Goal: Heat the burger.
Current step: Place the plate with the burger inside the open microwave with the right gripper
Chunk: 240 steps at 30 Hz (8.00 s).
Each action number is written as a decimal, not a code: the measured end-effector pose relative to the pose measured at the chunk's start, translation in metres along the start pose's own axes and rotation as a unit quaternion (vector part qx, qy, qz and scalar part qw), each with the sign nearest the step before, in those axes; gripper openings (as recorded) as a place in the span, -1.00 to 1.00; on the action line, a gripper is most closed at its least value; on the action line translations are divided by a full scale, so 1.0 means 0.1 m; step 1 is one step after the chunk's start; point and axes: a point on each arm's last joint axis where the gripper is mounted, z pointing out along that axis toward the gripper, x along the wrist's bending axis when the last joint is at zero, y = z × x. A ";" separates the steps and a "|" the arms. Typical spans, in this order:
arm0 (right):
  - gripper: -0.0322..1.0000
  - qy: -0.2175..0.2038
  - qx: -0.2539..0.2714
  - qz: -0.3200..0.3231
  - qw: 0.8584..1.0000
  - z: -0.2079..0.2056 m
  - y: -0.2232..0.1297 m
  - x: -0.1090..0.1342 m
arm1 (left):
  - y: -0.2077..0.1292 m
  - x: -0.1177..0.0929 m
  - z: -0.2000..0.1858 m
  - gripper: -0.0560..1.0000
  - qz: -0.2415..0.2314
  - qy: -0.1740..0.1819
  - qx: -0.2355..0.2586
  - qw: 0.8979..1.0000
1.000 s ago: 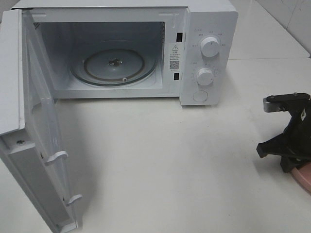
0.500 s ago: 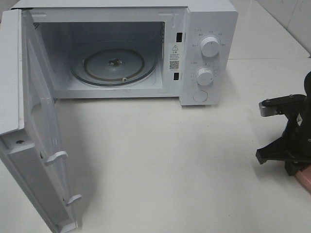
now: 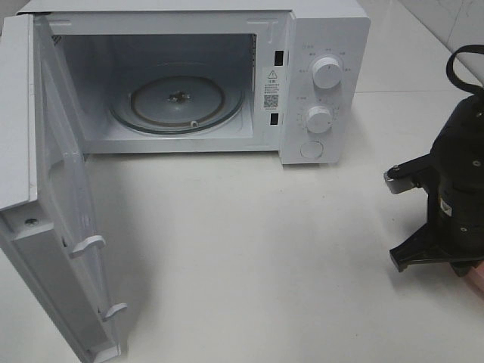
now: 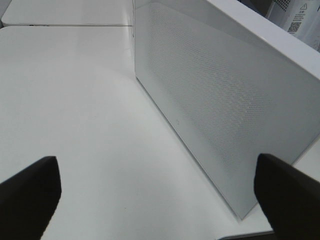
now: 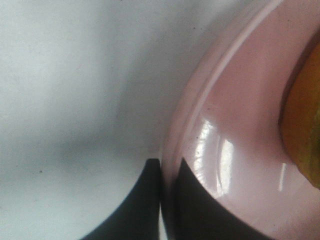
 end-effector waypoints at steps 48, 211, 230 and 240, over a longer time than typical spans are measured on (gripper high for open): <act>-0.86 -0.072 -0.160 -0.279 0.944 -0.94 -1.03 0.87 | 0.00 0.00 0.00 0.93 0.000 0.000 0.000 1.000; -0.84 -0.014 -0.394 -0.721 0.570 -1.34 0.98 1.66 | 0.00 0.00 0.00 0.93 0.000 0.000 0.000 1.000; -0.84 -0.005 -0.385 -0.681 0.622 -1.35 1.54 1.81 | 0.00 0.00 0.00 0.93 0.000 0.000 0.000 1.000; -0.84 -0.005 -0.373 -0.669 0.643 -1.27 1.87 1.81 | 0.00 0.00 0.00 0.93 0.000 0.000 0.000 1.000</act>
